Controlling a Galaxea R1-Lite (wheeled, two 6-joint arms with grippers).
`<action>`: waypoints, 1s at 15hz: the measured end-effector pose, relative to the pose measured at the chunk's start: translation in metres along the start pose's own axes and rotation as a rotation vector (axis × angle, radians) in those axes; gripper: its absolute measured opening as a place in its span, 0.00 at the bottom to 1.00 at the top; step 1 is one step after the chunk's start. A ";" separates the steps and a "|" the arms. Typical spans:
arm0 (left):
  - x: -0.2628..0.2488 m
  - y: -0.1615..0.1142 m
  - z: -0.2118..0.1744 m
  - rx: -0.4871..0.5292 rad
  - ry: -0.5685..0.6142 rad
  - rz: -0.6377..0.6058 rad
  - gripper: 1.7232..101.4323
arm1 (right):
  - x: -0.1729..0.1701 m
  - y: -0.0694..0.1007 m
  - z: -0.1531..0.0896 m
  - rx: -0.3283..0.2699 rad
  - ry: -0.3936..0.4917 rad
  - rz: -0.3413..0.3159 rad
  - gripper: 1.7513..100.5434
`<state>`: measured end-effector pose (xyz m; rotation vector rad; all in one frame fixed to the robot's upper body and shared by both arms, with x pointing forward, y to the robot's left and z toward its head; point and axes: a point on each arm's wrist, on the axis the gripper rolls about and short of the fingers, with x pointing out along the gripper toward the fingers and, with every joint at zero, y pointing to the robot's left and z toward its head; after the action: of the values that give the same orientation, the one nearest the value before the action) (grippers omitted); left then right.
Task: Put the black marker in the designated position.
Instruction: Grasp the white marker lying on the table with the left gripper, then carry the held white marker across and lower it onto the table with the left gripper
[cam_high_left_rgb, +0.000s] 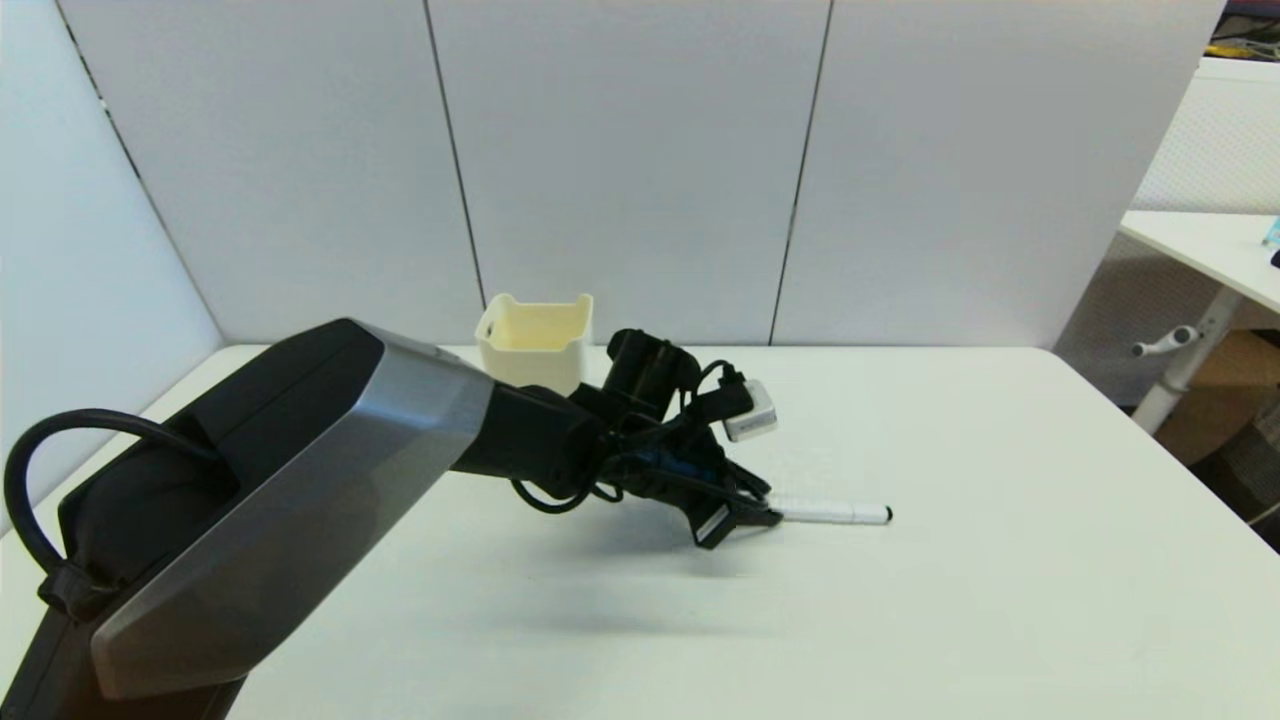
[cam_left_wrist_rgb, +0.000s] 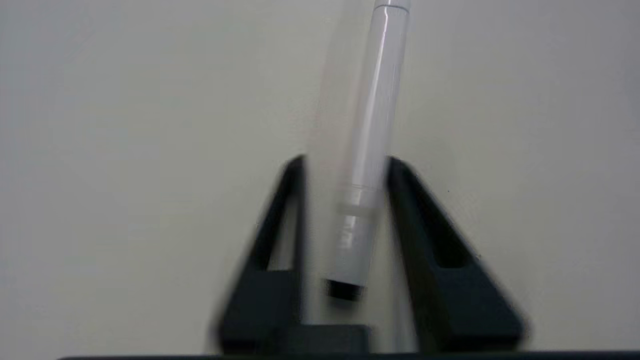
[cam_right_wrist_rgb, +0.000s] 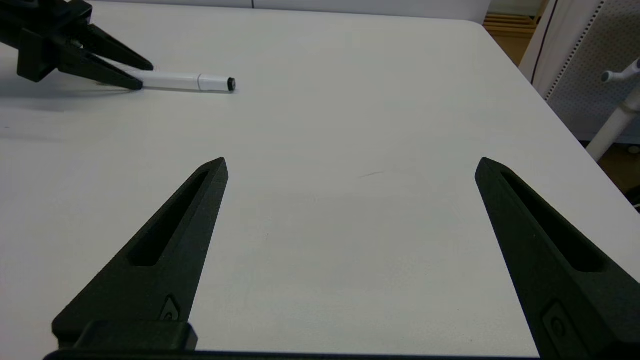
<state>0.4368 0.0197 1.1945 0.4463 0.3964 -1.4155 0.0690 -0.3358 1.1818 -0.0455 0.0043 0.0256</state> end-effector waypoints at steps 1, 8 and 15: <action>-0.001 0.000 0.001 0.000 0.000 0.001 0.10 | 0.000 0.000 0.000 0.000 0.000 0.000 0.97; -0.048 -0.007 0.037 0.018 -0.028 0.039 0.10 | 0.000 0.000 0.000 0.000 0.000 0.000 0.97; -0.215 0.011 0.066 -0.032 -0.078 0.451 0.10 | 0.000 0.000 0.000 0.000 0.000 0.000 0.97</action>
<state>0.4227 0.1694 1.3628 0.4219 0.2351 -0.9836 0.0690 -0.3358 1.1818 -0.0459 0.0043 0.0252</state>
